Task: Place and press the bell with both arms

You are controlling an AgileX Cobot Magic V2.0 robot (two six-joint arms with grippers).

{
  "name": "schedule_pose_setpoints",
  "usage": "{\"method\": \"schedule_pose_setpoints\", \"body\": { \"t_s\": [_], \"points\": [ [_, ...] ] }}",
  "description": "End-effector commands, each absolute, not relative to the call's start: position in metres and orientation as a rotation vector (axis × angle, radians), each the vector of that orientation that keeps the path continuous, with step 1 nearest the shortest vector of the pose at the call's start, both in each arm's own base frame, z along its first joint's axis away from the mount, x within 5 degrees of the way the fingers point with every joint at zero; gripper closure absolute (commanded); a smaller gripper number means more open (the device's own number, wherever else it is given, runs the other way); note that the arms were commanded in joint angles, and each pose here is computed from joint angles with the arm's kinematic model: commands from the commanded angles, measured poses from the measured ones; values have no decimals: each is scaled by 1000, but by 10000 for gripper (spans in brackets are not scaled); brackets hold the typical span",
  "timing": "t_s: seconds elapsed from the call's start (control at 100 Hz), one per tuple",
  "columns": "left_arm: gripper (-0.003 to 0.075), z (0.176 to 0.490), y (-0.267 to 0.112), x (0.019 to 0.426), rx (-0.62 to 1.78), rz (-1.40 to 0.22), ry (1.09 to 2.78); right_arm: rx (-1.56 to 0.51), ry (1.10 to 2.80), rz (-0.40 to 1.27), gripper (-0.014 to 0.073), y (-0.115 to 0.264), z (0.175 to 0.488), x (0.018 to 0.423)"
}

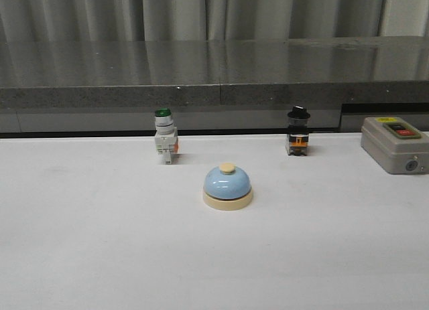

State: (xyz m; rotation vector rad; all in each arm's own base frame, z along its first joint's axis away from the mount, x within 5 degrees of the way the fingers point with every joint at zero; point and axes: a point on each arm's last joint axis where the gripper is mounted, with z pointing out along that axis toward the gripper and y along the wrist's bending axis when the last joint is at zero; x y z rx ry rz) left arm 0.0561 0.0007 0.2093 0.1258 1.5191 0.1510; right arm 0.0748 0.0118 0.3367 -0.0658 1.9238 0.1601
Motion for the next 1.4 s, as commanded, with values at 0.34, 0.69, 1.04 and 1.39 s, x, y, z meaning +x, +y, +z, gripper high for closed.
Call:
{"method": "schedule_pose_setpoints", "body": {
  "t_s": [0.34, 0.69, 1.04, 1.39],
  "points": [
    [739, 204, 1, 55, 114, 144, 1453, -85, 1649, 92, 655, 5, 301, 53],
    [739, 204, 1, 55, 114, 144, 1453, -82, 1500, 100, 655, 5, 243, 45],
    [739, 204, 1, 55, 114, 144, 1453, -18, 1512, 42, 655, 2, 210, 54],
    [739, 204, 1, 55, 114, 144, 1453, -16, 1499, 42, 655, 2, 208, 55]
  ]
}}
